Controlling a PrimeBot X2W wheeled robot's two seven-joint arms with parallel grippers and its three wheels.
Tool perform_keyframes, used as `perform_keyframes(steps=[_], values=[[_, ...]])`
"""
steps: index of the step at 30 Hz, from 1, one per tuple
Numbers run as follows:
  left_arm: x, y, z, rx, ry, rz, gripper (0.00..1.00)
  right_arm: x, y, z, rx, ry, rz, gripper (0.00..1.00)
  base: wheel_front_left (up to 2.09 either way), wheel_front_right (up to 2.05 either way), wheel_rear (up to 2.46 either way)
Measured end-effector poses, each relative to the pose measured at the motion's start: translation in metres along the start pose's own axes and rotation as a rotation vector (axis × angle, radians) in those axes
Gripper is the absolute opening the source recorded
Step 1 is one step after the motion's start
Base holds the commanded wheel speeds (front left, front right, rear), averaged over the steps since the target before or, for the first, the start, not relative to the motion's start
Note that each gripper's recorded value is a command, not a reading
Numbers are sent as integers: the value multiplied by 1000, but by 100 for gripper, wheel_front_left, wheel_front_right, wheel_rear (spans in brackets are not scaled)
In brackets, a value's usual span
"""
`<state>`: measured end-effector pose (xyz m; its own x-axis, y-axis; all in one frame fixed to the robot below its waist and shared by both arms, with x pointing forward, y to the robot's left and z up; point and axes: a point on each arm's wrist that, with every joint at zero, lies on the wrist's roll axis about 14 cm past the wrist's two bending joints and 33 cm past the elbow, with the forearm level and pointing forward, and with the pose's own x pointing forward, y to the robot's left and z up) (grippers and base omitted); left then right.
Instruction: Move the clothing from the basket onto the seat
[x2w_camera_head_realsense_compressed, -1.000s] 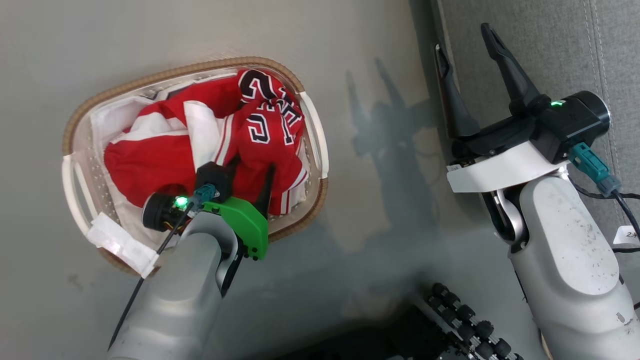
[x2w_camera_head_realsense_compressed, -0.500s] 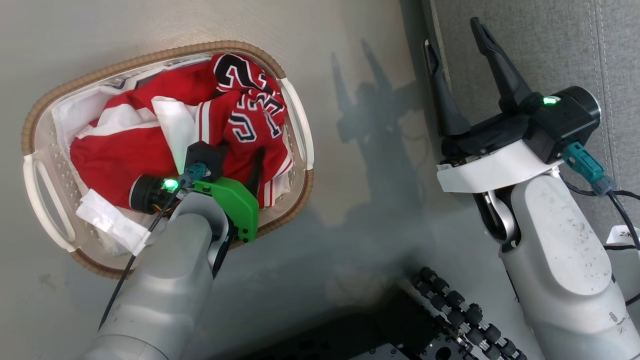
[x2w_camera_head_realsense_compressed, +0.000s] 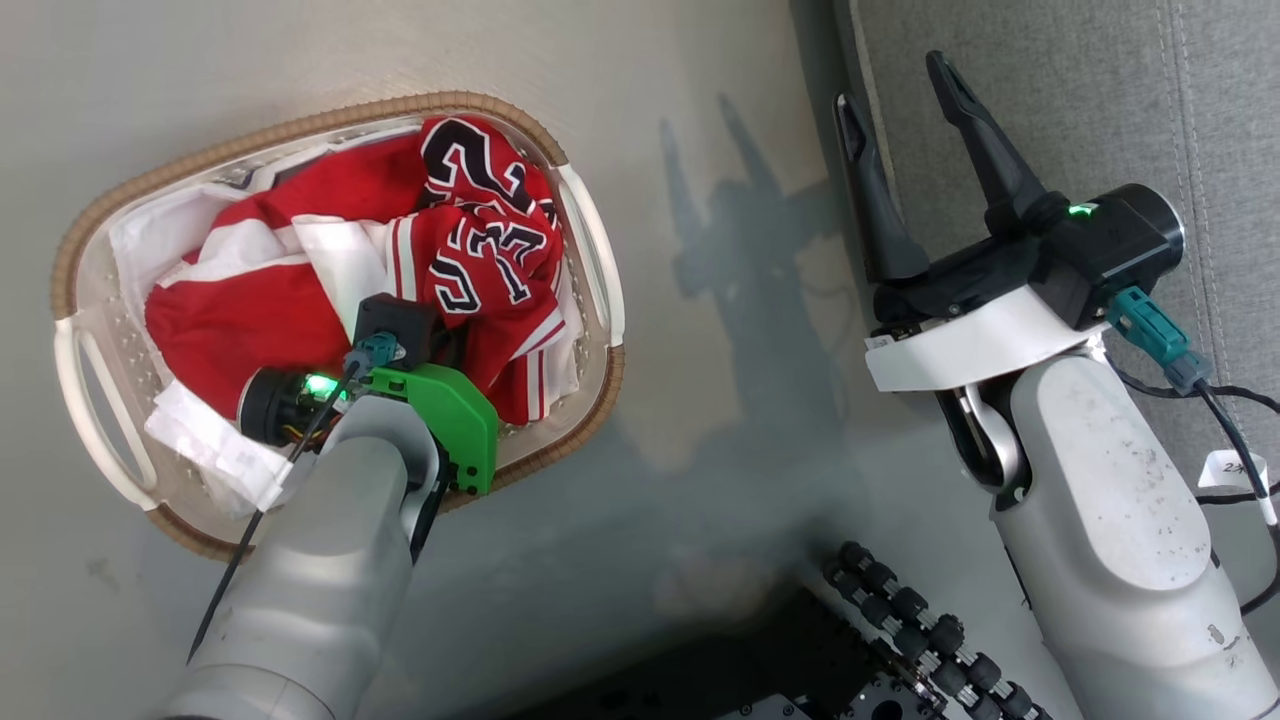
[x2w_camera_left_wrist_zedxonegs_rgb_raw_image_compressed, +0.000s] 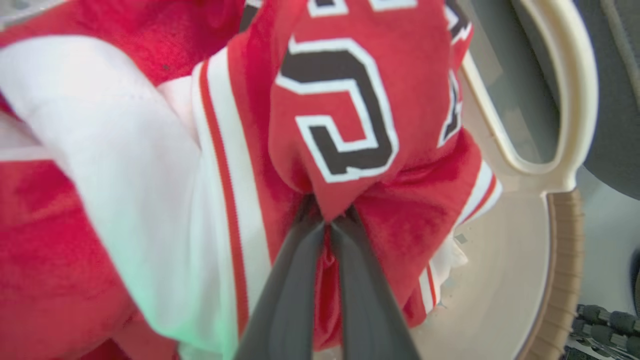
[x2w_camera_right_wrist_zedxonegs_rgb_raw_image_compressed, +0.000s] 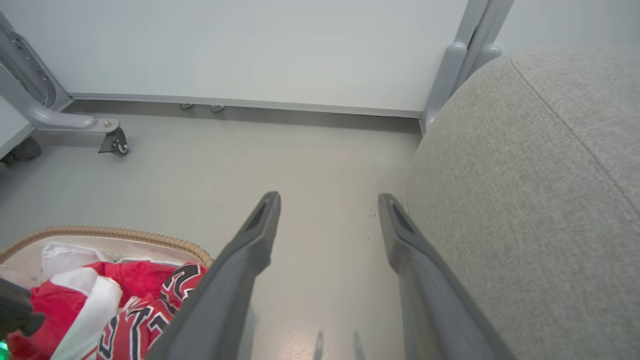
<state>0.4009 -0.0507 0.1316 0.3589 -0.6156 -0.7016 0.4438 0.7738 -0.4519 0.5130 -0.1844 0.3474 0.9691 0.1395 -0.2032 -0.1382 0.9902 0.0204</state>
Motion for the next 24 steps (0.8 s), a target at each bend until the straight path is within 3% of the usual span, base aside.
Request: perform_keyframes(steps=[11, 24], values=[[-39, -15, 28, -14, -112, 21, 0, -22, 5, 25, 10, -25, -3, 100, 0, 0, 0], [-119, -45, 76, 20, -337, 41, 0, -71, 23, 54, 33, -57, 12, 100, 0, 0, 0]])
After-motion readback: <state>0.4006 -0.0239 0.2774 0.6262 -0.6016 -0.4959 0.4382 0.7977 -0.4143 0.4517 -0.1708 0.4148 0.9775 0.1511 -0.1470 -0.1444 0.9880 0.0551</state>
